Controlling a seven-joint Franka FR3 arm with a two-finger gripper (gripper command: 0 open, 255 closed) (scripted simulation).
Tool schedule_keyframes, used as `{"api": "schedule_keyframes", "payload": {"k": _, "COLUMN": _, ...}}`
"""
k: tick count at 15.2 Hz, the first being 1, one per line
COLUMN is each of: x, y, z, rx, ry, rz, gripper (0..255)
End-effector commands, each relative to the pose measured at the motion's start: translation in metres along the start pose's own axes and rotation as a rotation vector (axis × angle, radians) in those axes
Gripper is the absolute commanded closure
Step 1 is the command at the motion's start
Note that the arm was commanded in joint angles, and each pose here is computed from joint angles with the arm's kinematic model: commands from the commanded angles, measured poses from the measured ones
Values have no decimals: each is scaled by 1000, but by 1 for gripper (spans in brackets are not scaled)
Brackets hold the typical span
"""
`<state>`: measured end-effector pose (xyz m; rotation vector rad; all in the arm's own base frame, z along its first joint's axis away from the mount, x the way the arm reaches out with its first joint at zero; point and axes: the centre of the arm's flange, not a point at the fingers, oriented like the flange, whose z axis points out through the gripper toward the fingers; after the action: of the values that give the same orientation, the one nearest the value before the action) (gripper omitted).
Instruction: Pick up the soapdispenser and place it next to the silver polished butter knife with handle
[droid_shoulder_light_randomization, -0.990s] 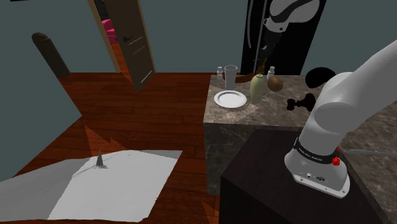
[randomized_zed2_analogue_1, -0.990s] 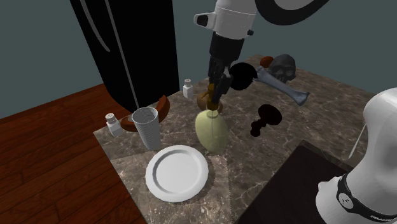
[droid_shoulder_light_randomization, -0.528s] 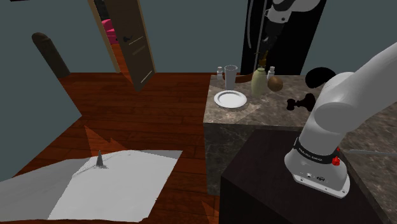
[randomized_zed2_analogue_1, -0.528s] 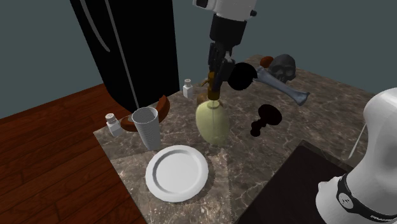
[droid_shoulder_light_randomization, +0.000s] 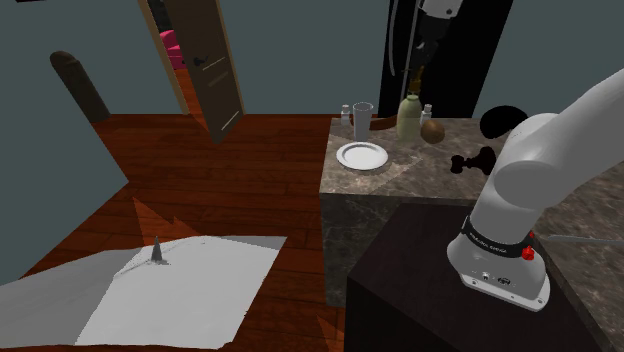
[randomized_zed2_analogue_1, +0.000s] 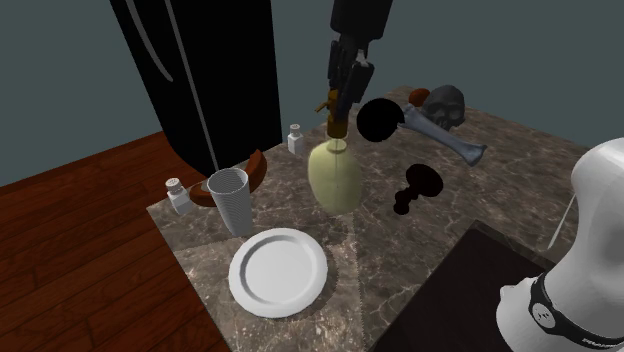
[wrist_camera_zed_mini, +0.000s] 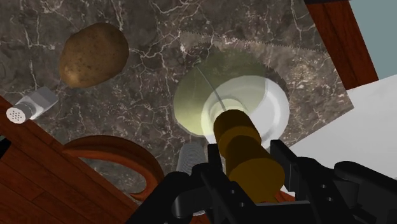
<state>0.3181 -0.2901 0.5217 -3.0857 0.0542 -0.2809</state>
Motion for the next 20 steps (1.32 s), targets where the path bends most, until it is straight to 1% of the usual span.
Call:
{"api": "schedule_keyframes", "payload": {"k": 1, "x": 0, "y": -1, "z": -11, "rx": 0, "ry": 0, "rz": 0, "gripper": 255}}
{"api": "schedule_keyframes", "payload": {"k": 20, "x": 18, "y": -5, "z": -109, "rx": 0, "ry": 0, "rz": 0, "gripper": 255}}
